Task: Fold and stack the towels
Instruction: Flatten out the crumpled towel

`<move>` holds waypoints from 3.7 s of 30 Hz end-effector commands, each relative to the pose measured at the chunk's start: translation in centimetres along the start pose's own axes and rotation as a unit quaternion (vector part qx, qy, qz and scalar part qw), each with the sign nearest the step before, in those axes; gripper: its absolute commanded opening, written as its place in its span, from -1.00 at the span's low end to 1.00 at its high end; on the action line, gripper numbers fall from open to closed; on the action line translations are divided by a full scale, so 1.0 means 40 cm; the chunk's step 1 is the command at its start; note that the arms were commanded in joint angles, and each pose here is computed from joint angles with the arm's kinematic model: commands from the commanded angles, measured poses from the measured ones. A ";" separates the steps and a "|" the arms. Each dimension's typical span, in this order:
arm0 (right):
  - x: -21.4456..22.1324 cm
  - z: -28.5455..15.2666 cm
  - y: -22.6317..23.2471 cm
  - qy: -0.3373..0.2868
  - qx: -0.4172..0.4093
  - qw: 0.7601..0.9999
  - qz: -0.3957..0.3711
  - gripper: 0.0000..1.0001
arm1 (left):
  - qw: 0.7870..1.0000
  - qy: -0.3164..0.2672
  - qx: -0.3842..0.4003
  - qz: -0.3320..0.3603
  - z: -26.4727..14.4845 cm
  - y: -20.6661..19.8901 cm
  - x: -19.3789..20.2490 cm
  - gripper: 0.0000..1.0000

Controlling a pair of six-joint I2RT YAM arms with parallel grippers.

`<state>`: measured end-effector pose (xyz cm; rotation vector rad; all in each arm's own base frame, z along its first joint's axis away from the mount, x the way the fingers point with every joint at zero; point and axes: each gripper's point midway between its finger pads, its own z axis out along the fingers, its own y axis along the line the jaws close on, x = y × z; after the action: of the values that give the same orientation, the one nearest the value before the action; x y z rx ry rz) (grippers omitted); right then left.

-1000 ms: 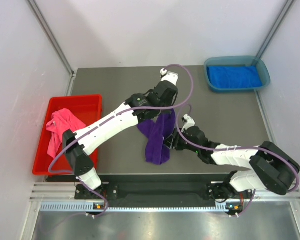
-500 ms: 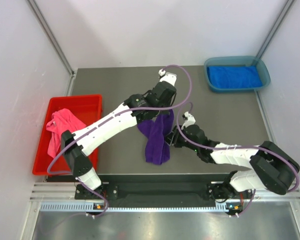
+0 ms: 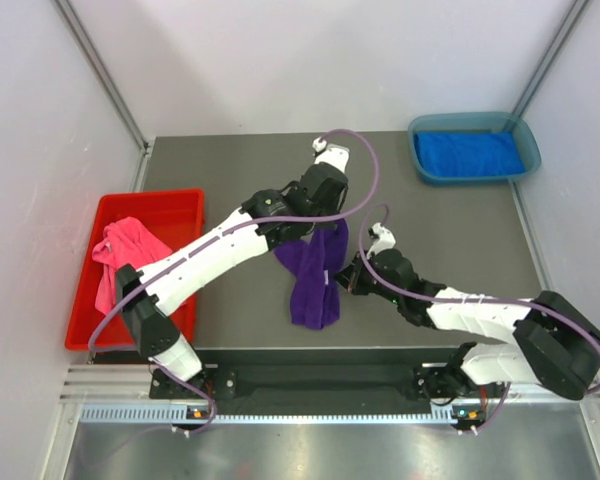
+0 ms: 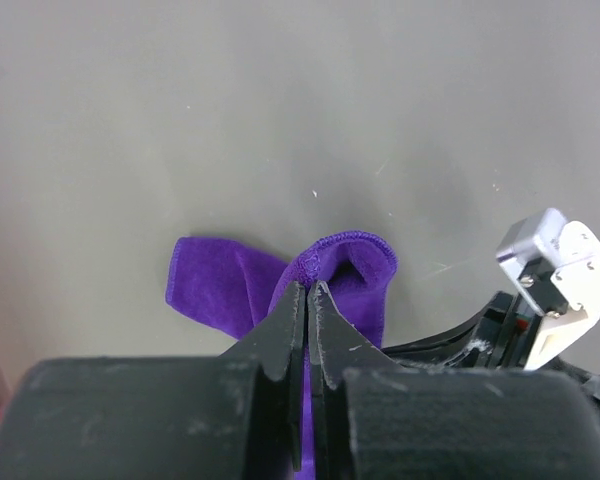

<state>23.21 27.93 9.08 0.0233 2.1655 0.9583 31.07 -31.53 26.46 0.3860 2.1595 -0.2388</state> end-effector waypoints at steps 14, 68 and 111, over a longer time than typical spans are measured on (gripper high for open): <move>-0.391 -0.275 0.079 -0.158 0.140 0.963 -0.169 -1.00 | 0.990 -0.131 0.050 -0.017 -0.242 0.058 -0.181 -1.00; -0.919 -0.963 0.590 -0.528 -0.030 0.776 -0.344 -1.00 | 0.798 -0.550 0.247 0.017 -0.914 0.089 -0.568 -1.00; -0.717 -0.819 0.579 -0.403 -0.164 0.840 -0.324 -1.00 | 0.836 -0.501 0.222 -0.033 -0.819 0.167 -0.364 -1.00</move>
<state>14.53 16.60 55.25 -0.4704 1.1000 0.7998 14.95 -18.55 56.15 0.4239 1.0848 -0.8552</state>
